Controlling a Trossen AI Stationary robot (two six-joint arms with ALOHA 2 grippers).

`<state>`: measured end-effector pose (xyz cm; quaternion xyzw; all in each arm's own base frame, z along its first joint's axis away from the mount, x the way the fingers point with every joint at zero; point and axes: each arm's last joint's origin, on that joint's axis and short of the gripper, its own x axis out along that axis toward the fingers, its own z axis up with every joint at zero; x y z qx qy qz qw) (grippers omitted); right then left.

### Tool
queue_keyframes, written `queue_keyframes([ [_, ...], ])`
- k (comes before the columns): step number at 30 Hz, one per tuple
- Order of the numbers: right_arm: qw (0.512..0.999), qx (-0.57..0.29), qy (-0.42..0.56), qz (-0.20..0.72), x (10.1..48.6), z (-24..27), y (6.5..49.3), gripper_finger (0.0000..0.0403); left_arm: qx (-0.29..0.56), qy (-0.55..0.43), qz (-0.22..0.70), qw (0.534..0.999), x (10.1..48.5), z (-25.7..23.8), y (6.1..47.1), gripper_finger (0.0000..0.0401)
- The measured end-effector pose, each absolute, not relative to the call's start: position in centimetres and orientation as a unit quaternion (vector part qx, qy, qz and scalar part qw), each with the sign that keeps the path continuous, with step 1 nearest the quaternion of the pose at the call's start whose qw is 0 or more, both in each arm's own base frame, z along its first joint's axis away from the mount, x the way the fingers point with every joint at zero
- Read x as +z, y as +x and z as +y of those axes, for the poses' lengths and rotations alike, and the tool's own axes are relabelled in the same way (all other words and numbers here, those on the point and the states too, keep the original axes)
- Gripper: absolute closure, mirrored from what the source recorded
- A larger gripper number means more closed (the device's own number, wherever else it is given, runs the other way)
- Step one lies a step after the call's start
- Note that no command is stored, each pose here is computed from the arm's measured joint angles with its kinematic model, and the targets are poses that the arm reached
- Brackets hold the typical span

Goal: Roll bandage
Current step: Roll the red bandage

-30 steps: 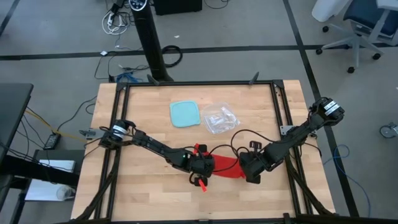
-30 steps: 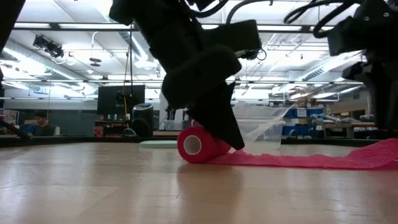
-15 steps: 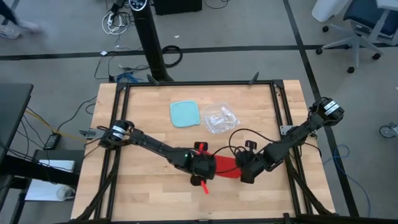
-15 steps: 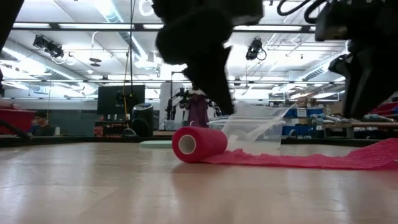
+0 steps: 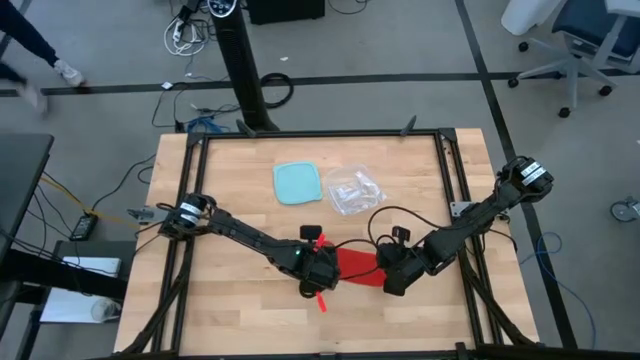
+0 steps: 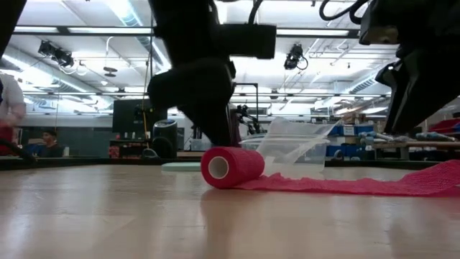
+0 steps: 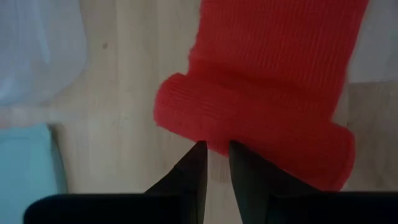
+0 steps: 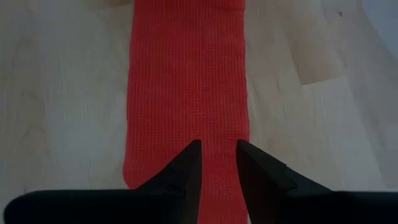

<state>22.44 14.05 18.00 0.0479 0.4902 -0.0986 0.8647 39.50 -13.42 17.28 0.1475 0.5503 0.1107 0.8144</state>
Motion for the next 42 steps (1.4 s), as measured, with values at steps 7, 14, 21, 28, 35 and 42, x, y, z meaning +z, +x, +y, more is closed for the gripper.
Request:
queue_keyframes([
  [7, 0.864, -0.081, 0.070, 0.492, 16.7, 13.8, 22.2, 0.0304, 0.108, 0.140, 0.539, 0.823, 17.3, -13.7, 39.7, 0.0329],
  [14, 0.866, -0.059, 0.105, 0.485, 16.0, 13.8, 22.3, 0.0304, 0.103, 0.132, 0.518, 0.839, 16.7, -14.1, 40.4, 0.0329],
  [21, 0.844, -0.057, 0.123, 0.519, 15.8, 13.9, 21.7, 0.0304, 0.093, 0.128, 0.486, 0.859, 16.0, -14.8, 41.4, 0.0329],
  [28, 0.817, -0.059, 0.143, 0.556, 15.5, 14.3, 20.8, 0.0304, 0.077, 0.125, 0.466, 0.873, 15.5, -15.1, 42.1, 0.0329],
  [35, 0.823, -0.061, 0.155, 0.543, 15.6, 14.7, 20.8, 0.0304, 0.064, 0.121, 0.447, 0.884, 13.7, -15.6, 43.1, 0.0329],
  [42, 0.821, -0.057, 0.158, 0.546, 15.6, 14.7, 20.8, 0.0304, 0.060, 0.115, 0.434, 0.892, 13.8, -15.7, 43.5, 0.0329],
])
